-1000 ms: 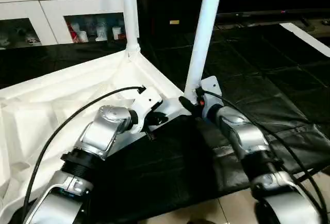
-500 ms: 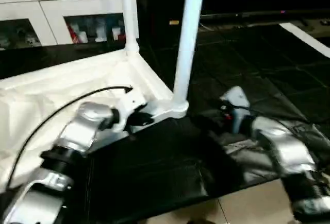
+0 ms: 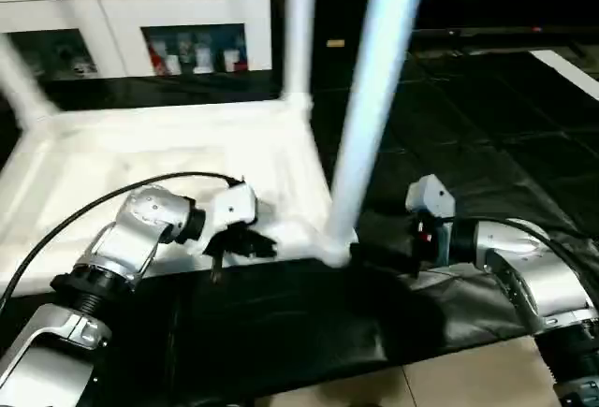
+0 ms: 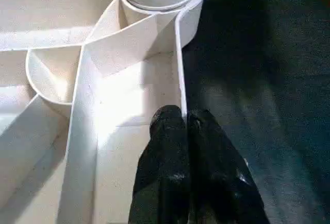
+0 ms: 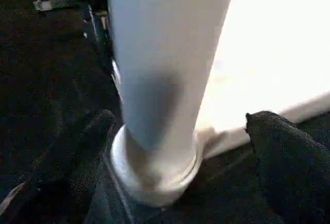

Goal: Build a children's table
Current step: Rotate leg to tighten

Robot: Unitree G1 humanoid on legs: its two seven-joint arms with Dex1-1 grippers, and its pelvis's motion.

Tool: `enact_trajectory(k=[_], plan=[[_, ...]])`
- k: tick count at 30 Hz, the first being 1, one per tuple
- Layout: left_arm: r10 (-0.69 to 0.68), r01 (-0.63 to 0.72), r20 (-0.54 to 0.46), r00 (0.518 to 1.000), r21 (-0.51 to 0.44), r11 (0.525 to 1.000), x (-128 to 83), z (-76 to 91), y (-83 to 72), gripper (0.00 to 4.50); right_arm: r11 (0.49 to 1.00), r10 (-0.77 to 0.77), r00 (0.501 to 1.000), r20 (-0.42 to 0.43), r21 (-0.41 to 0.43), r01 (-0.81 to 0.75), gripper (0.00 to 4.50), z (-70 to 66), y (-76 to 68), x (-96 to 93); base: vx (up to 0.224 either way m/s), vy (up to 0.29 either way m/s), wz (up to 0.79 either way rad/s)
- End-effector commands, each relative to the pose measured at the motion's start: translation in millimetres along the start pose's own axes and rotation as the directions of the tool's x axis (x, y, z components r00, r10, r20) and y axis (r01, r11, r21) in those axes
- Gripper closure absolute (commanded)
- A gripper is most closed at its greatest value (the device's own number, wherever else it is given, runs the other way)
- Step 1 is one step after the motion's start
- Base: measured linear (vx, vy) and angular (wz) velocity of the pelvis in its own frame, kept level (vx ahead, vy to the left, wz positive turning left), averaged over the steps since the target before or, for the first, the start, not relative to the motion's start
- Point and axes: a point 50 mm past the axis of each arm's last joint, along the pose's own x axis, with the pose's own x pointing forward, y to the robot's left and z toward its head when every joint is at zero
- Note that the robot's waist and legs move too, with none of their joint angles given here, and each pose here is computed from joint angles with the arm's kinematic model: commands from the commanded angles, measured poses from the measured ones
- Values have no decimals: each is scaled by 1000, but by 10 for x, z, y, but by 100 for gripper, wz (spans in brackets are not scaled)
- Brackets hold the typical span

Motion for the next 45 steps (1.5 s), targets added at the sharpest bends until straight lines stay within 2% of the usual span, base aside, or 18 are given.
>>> enact_trajectory(k=[1, 5, 10, 28, 34, 38, 42, 45], plan=[[-67, 65, 22, 997, 91, 994, 63, 162, -17, 450, 999, 32, 999, 4, -19, -32, 4, 22, 8, 2, 0, 0, 0], [-89, 86, 20, 996, 114, 990, 86, 188, -21, 450, 989, 149, 989, -19, 12, -149, 43, -45, 98, 38, 0, 0, 0], [-94, 91, 19, 995, 119, 989, 80, 185, -21, 450, 983, 184, 983, -24, 32, -183, 84, -65, 122, 31, 0, 0, 0], [-113, 112, 10, 994, 111, 988, 78, 143, -52, 450, 979, 198, 980, -23, 62, -196, 232, -113, 122, 25, 0, 0, 0], [-110, 108, 12, 994, 96, 989, 79, 133, -54, 450, 979, 196, 981, -15, 69, -194, 251, -121, 139, 31, 0, 0, 0], [-32, 30, 36, 999, 52, 998, 100, 144, 6, 450, 986, 146, 989, -1, 84, -146, 253, -121, 133, 69, 0, 0, 0], [116, -113, 85, 990, -38, 993, 134, 221, 120, 450, 986, -92, 995, -37, 135, 96, 254, -137, -27, 244, 0, 0, 0], [176, -165, 120, 977, -99, 981, 163, 307, 162, 450, 968, -188, 981, -55, 159, 195, 254, -141, -91, 371, 0, 0, 0]])
